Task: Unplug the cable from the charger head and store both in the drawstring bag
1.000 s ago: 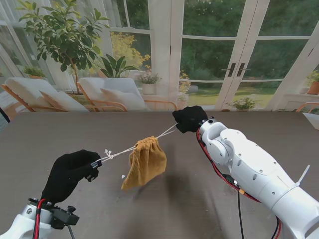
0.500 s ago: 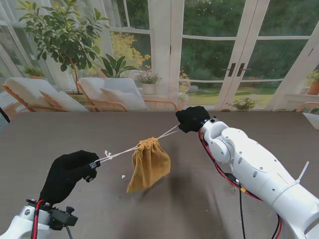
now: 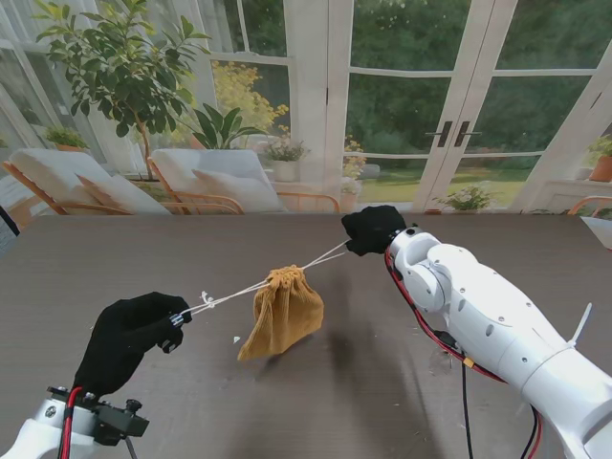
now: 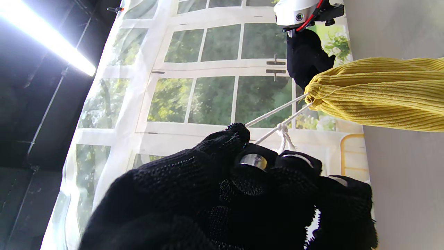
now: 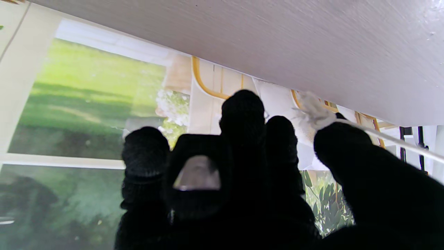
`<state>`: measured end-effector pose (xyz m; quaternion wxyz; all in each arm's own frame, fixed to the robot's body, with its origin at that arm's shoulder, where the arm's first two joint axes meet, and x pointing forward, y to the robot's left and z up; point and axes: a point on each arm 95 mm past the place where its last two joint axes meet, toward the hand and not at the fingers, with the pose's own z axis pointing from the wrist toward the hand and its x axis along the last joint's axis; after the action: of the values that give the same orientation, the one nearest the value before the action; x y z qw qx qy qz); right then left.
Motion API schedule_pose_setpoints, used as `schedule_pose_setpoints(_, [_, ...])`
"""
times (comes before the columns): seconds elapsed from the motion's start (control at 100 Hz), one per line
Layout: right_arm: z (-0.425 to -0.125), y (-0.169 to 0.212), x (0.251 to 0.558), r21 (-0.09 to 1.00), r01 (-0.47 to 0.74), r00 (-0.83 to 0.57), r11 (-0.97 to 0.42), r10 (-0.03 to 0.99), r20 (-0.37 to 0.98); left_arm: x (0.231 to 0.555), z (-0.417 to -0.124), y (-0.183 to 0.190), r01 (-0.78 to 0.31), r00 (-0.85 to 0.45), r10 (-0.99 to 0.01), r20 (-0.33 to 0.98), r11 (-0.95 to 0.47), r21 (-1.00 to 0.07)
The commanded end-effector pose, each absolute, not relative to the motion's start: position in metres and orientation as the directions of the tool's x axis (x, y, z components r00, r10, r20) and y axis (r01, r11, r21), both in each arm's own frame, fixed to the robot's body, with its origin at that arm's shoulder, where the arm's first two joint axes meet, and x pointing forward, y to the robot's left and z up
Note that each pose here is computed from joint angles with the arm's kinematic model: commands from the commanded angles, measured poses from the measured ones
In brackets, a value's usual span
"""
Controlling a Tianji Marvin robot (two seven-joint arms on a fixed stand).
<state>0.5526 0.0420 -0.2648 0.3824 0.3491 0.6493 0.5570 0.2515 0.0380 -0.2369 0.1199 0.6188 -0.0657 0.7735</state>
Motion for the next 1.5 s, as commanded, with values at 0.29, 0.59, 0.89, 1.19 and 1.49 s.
schedule_pose_setpoints(0.29, [-0.269, 0.027, 0.555, 0.987, 0.048, -0.432, 0.157, 0.894, -0.121, 0.251, -0.229, 0.035, -0.273, -0.217, 0.111, 0.970, -0.961, 0.049])
schedule_pose_setpoints(0.59, [-0.271, 0.036, 0.542, 0.992, 0.030, -0.466, 0.122, 0.880, -0.094, 0.268, -0.234, 0.028, -0.297, -0.153, 0.039, 0.987, -0.955, -0.008])
schedule_pose_setpoints(0.89, [-0.275, 0.040, 0.537, 0.994, 0.037, -0.471, 0.107, 0.879, -0.078, 0.287, -0.240, 0.022, -0.305, -0.094, -0.019, 0.995, -0.951, -0.047])
schedule_pose_setpoints(1.19, [-0.288, 0.041, 0.533, 0.993, 0.059, -0.481, 0.097, 0.875, -0.057, 0.293, -0.256, 0.026, -0.332, -0.028, -0.116, 0.993, -0.936, -0.119])
schedule_pose_setpoints(1.49, [-0.303, 0.041, 0.529, 0.989, 0.099, -0.486, 0.113, 0.872, -0.051, 0.293, -0.269, 0.030, -0.361, 0.017, -0.261, 0.965, -0.902, -0.237])
